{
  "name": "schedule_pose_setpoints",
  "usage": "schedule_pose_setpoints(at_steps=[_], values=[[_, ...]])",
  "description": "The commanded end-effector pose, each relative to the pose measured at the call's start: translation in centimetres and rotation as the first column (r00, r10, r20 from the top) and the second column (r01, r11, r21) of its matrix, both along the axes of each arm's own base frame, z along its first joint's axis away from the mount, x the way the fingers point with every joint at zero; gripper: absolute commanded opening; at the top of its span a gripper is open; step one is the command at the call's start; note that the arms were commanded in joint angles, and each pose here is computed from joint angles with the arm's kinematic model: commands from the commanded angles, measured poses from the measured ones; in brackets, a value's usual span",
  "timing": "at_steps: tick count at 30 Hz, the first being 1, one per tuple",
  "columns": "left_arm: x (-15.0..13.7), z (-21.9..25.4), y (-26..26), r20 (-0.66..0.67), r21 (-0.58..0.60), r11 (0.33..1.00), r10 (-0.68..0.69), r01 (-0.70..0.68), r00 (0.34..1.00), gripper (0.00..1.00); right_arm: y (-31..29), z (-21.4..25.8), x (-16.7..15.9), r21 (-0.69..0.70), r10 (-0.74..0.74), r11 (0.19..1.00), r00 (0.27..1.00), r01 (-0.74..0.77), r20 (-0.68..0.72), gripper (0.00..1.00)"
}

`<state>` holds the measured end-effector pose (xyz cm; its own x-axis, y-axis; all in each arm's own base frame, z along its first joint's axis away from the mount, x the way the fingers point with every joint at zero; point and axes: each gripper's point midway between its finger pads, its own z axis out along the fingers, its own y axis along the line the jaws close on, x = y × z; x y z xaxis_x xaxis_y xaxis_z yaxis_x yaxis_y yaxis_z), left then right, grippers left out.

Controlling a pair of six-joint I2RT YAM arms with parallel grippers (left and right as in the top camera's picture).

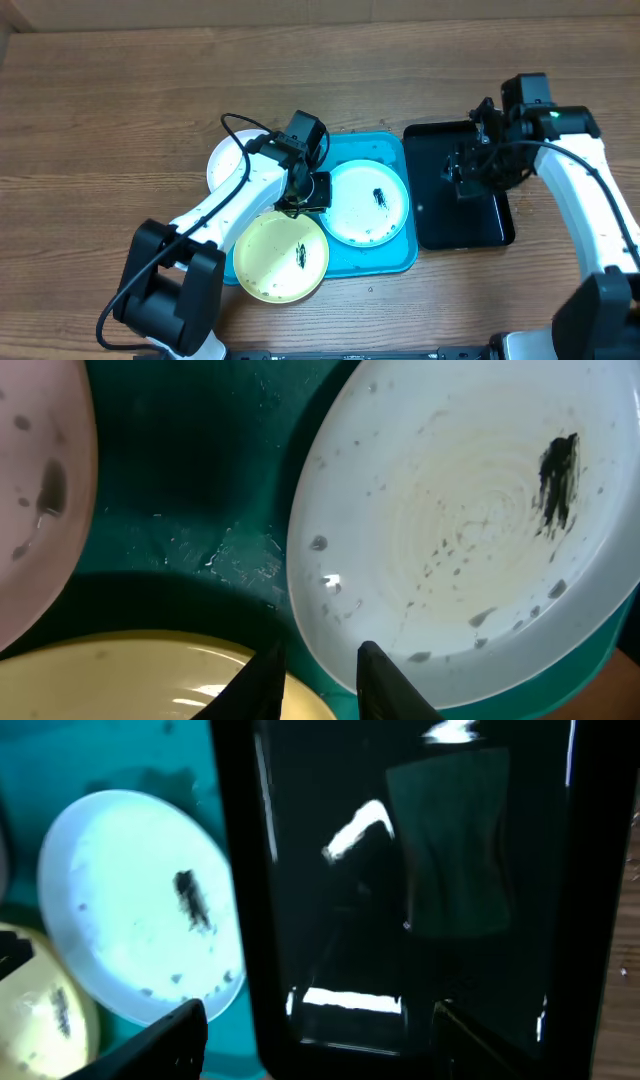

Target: Clean dirty plates on tray and stack at the side

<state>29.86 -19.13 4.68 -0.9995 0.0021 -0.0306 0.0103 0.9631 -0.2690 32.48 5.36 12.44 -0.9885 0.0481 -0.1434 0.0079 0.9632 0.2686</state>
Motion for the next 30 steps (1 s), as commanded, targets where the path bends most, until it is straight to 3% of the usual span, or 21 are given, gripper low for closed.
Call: schedule_pose_setpoints(at_steps=[1, 11, 16, 19, 23, 30], values=[[0.2, -1.2, -0.1, -0.019, 0.023, 1.0, 0.005, -0.005, 1.0, 0.26, -1.3, -0.5, 1.5, -0.087, -0.032, 0.996, 0.999, 0.034, 0.024, 0.73], [0.8, -1.6, -0.2, -0.003, 0.027, 1.0, 0.007, -0.007, 1.0, 0.25, -4.0, -5.6, 3.2, -0.246, -0.056, 0.968, 0.998, 0.044, -0.042, 0.74], [0.9, -1.6, -0.1, 0.0, 0.031, 1.0, 0.007, -0.007, 1.0, 0.25, -4.0, -7.3, 3.7, -0.25, -0.056, 0.968, 0.997, 0.038, -0.062, 0.72], [0.9, -1.6, -0.2, 0.002, 0.03, 1.0, 0.007, -0.007, 1.0, 0.25, -4.0, -7.7, 3.5, -0.25, -0.056, 0.968, 0.996, 0.035, -0.077, 0.57], [1.0, -1.6, -0.2, 0.007, 0.027, 1.0, 0.007, -0.007, 1.0, 0.25, -4.0, -8.6, 2.8, -0.252, -0.056, 0.967, 0.994, 0.031, -0.09, 0.61], [1.1, -1.6, -0.2, 0.01, 0.029, 1.0, 0.007, -0.007, 1.0, 0.26, -3.7, -10.9, 1.9, -0.24, -0.051, 0.97, 0.994, 0.027, -0.094, 0.59]])
